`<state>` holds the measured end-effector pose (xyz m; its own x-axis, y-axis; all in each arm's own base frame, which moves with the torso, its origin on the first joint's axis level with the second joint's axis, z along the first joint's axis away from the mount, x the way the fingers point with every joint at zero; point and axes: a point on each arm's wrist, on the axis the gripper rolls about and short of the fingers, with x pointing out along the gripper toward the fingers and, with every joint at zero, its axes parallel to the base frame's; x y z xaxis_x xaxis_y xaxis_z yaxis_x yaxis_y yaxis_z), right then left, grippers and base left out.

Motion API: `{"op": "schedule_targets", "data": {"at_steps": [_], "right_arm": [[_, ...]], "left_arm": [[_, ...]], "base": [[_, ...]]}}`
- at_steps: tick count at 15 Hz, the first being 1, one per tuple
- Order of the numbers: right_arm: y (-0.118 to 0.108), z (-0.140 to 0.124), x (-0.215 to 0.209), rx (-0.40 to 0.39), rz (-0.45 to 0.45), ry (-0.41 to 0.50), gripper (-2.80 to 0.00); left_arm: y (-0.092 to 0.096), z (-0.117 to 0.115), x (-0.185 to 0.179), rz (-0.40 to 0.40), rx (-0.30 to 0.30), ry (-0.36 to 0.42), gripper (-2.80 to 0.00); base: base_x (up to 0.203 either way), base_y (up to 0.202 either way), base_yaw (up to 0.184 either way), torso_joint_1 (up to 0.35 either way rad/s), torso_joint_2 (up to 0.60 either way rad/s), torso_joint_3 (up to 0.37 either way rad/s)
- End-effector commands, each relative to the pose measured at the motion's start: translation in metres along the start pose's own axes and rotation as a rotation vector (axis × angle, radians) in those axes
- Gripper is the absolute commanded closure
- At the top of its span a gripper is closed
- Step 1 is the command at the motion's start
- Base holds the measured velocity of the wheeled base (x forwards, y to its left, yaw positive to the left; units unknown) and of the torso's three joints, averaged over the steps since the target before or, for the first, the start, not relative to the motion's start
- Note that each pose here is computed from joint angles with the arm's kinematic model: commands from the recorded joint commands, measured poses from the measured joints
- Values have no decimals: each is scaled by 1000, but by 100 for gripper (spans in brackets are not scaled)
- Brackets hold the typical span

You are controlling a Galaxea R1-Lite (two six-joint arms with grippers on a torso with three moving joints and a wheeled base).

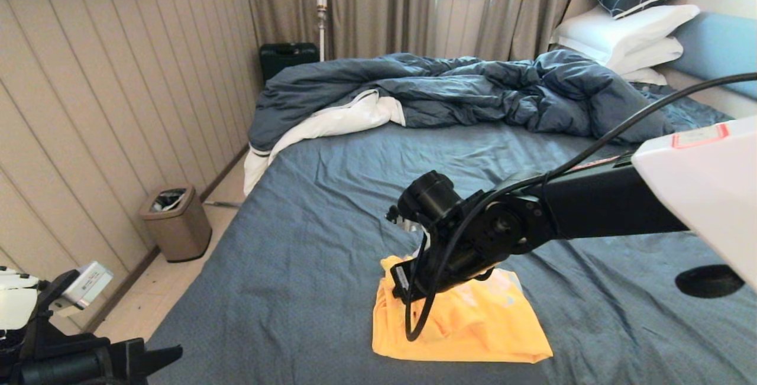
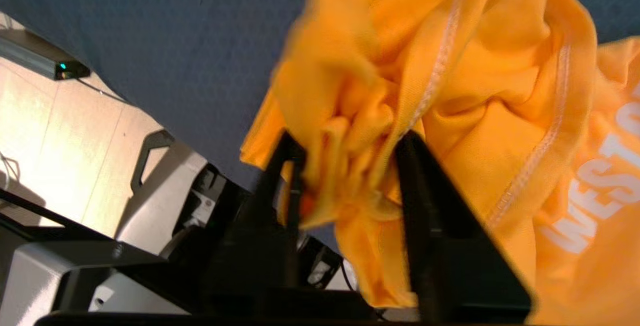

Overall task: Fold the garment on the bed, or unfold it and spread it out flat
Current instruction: Fold the yellow T-shirt

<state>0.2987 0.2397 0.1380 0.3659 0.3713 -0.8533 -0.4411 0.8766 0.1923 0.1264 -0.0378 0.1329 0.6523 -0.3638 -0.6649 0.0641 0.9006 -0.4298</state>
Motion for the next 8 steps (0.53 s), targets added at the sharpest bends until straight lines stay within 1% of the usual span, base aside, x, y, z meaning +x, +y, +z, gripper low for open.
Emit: {"op": "schedule_targets", "data": {"at_steps": [1, 4, 8], "right_arm": [[0, -2, -4, -2, 1, 2, -280], [2, -1, -28, -4, 17, -49, -280], [0, -1, -75, 1, 38, -156, -280]], "left_arm": [[0, 0, 1, -4, -4, 11, 0], [1, -2, 2, -27, -5, 25, 0], [0, -1, 1, -30, -4, 20, 0]], "base": [[0, 0, 0, 0, 0, 0], [0, 0, 0, 0, 0, 0], [0, 0, 0, 0, 0, 0]]}}
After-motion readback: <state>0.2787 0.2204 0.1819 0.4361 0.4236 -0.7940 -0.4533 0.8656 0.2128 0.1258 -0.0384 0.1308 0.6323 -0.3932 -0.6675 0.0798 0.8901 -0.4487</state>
